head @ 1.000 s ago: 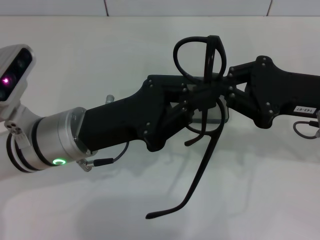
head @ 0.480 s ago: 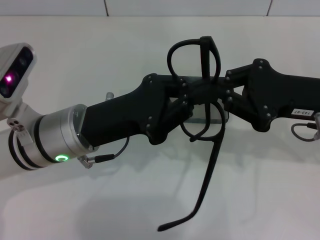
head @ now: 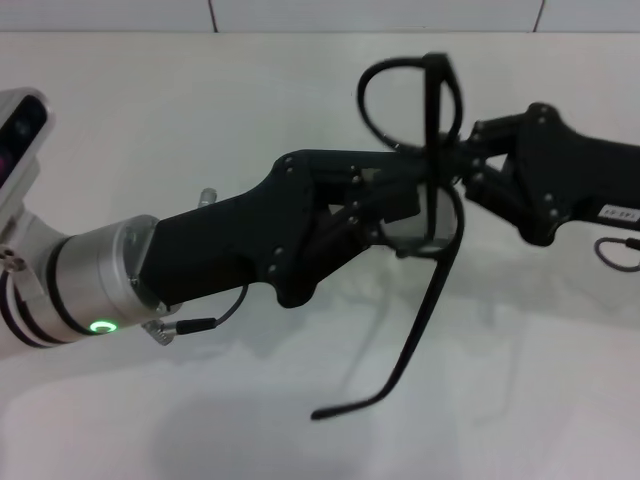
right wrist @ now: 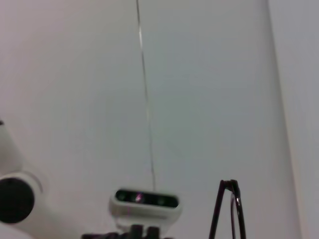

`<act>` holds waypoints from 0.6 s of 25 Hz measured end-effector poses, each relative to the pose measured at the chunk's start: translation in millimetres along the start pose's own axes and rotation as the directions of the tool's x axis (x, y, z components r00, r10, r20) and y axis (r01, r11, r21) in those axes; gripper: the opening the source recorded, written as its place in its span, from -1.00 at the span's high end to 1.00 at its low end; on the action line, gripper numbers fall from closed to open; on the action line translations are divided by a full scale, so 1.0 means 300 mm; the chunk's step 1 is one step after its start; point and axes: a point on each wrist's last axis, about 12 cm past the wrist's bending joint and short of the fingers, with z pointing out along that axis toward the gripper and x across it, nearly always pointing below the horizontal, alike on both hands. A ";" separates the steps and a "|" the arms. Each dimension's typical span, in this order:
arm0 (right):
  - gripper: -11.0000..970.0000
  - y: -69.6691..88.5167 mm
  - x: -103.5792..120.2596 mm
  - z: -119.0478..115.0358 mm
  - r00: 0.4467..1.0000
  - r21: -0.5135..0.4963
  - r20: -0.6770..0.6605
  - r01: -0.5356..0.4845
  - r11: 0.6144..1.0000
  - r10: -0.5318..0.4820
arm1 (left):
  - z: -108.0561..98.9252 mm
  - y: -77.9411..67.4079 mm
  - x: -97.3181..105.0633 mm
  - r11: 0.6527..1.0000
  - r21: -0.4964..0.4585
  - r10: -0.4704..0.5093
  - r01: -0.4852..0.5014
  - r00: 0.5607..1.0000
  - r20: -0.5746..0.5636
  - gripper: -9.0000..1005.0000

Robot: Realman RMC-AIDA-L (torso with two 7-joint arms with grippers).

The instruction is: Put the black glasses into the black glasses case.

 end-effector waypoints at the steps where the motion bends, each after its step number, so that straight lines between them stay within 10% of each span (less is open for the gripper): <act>1: 0.88 0.001 -0.003 -0.007 1.000 0.008 0.017 0.005 1.000 -0.005 | -0.001 -0.001 -0.001 1.000 0.002 0.000 0.000 1.000 0.001 0.88; 15: 0.88 0.039 -0.120 -0.166 0.923 0.095 0.358 0.115 0.989 -0.142 | 0.015 -0.007 0.019 0.997 0.073 -0.026 0.033 0.995 -0.092 0.87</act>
